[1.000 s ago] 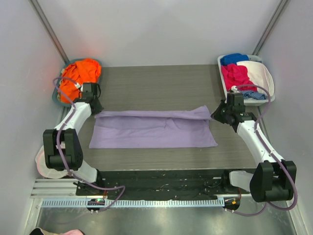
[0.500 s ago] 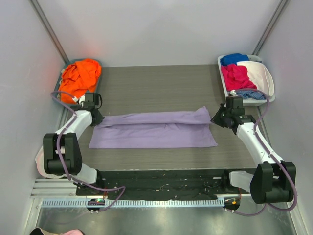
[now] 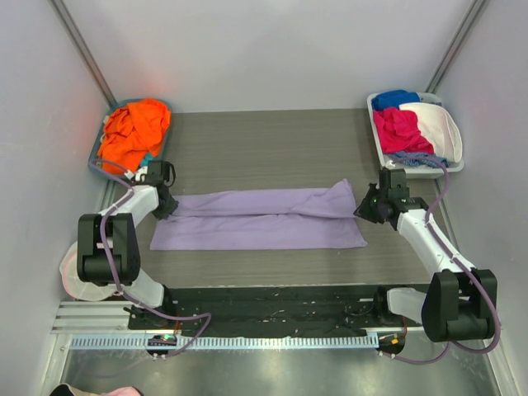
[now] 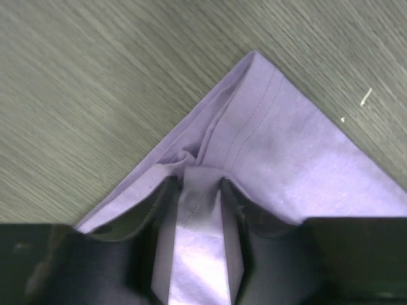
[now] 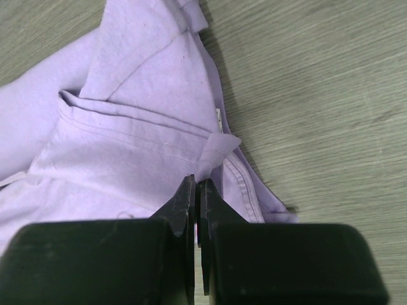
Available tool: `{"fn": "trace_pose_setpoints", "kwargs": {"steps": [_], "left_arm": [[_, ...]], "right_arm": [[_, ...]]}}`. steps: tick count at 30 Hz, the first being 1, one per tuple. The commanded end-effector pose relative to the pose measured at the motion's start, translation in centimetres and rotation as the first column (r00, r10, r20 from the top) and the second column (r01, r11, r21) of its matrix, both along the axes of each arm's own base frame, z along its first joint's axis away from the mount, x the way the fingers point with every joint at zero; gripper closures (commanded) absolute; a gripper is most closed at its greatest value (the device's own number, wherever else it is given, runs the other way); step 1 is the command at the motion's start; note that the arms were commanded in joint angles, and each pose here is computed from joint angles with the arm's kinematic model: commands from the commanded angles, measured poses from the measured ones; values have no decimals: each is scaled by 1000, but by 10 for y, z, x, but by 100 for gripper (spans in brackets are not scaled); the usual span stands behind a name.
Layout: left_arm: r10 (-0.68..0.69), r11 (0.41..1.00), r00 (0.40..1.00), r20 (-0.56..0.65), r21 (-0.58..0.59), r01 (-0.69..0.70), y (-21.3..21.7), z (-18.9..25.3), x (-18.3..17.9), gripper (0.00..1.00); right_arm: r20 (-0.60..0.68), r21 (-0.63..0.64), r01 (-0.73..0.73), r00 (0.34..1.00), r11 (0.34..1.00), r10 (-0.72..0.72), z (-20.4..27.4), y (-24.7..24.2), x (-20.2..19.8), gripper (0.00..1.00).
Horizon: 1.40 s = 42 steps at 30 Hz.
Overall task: Fold and stack the t-shirts
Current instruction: Fold the tshirt
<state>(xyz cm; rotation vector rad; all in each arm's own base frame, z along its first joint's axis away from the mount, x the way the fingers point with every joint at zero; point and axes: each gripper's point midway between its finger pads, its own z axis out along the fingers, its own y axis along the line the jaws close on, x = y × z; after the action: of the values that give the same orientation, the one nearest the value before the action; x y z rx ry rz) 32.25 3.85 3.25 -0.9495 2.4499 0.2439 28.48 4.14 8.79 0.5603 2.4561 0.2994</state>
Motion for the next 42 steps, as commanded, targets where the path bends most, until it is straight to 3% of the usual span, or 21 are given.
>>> {"fn": "trace_pose_setpoints", "kwargs": {"steps": [1,5,9,12,13,16,18,23,28,35,42], "left_arm": [[57,998,995,78,25,-59,8,18,2,58],[67,998,988,142,8,-68,6,37,0,50],[73,997,973,220,-14,-72,3,64,2,49],[62,998,959,276,-36,-54,-1,85,2,48],[63,998,957,284,-42,-53,-2,89,0,48],[54,997,942,331,-68,-33,-8,104,-3,48],[53,996,931,360,-80,-26,-10,114,-9,48],[34,993,911,412,-114,15,-19,126,-21,48],[-2,991,893,451,-119,62,-26,136,-34,48],[-40,988,892,451,-116,103,-31,135,-49,46],[-53,984,899,434,-130,121,-35,125,-56,46]], "right_arm": [[-34,24,4,999,1000,-3,-7,3,-8,99],[-68,30,3,998,1000,-1,-13,4,-15,99],[-112,30,4,994,1000,0,-19,4,-24,96],[-133,39,1,991,999,4,-20,6,-29,80],[-136,42,4,991,999,2,-20,6,-30,62],[-121,46,14,993,999,-8,-12,6,-32,42],[-93,37,24,995,999,-21,-3,3,-30,34],[13,50,24,1000,998,-25,21,5,-11,32],[137,124,-106,987,987,89,39,29,27,31],[190,107,-220,962,970,197,51,52,86,32],[145,139,-323,942,936,303,16,91,114,36]]}}
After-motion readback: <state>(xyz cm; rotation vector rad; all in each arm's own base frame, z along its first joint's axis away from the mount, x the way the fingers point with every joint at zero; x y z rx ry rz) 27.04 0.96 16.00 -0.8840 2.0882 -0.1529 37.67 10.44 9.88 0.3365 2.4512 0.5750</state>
